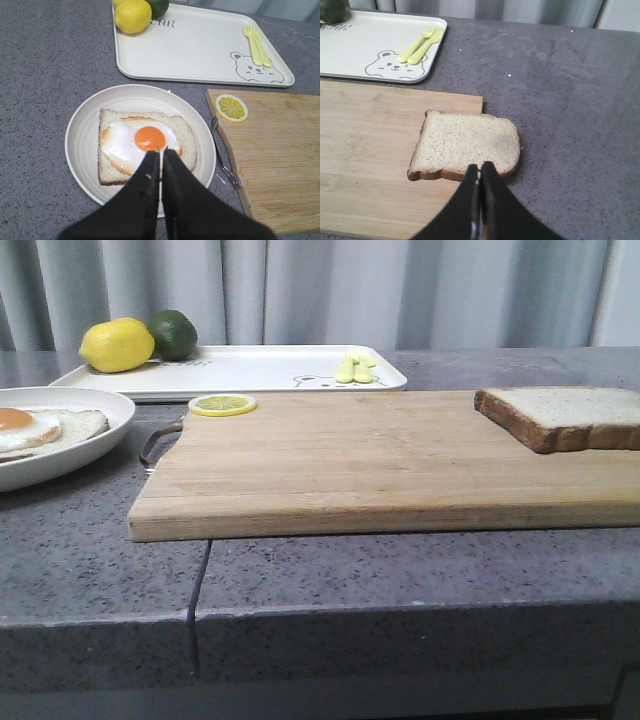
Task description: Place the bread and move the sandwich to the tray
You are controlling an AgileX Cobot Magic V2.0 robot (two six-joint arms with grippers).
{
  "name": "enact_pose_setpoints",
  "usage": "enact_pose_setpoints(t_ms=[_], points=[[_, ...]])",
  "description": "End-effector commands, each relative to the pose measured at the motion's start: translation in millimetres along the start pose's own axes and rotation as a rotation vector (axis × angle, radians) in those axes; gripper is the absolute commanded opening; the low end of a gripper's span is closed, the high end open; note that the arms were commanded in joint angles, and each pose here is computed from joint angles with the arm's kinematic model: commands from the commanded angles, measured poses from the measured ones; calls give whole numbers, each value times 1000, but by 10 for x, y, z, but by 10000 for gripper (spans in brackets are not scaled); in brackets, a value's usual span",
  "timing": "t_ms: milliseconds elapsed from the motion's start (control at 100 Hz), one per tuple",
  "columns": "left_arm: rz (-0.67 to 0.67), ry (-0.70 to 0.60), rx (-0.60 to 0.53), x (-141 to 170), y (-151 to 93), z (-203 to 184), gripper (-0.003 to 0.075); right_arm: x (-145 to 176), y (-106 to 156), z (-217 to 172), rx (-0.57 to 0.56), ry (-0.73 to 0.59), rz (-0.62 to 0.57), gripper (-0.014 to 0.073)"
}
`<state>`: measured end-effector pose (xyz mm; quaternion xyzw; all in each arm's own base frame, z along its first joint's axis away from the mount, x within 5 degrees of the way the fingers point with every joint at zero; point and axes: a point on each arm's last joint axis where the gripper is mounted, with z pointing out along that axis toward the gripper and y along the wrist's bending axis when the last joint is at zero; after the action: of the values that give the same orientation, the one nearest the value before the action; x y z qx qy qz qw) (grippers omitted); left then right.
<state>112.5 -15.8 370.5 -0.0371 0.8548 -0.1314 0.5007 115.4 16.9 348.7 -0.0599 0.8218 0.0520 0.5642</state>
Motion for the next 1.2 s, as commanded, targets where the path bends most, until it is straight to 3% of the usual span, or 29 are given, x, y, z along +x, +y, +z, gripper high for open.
enact_pose_setpoints(t_ms=[0, 390, 480, 700, 810, 1190], points=[[-9, -68, 18, -182, -39, -10, -20, -188, 5, 25, -10, -57, 24, -69], [14, -52, 14, -185, -30, 35, -15, -168, 16, 59, -24, -27, 45, -54], [14, -50, 14, -183, -30, 35, 29, -169, 16, 59, -24, -28, 45, 27], [14, -31, 16, -166, -31, 36, 287, -170, 19, 59, -27, -29, 51, 351], [14, -20, 16, -156, -31, 36, 327, -170, 19, 59, -27, -29, 51, 441], [14, -22, 16, -158, -31, 36, 313, -176, 18, 59, -26, -36, 51, 448]])
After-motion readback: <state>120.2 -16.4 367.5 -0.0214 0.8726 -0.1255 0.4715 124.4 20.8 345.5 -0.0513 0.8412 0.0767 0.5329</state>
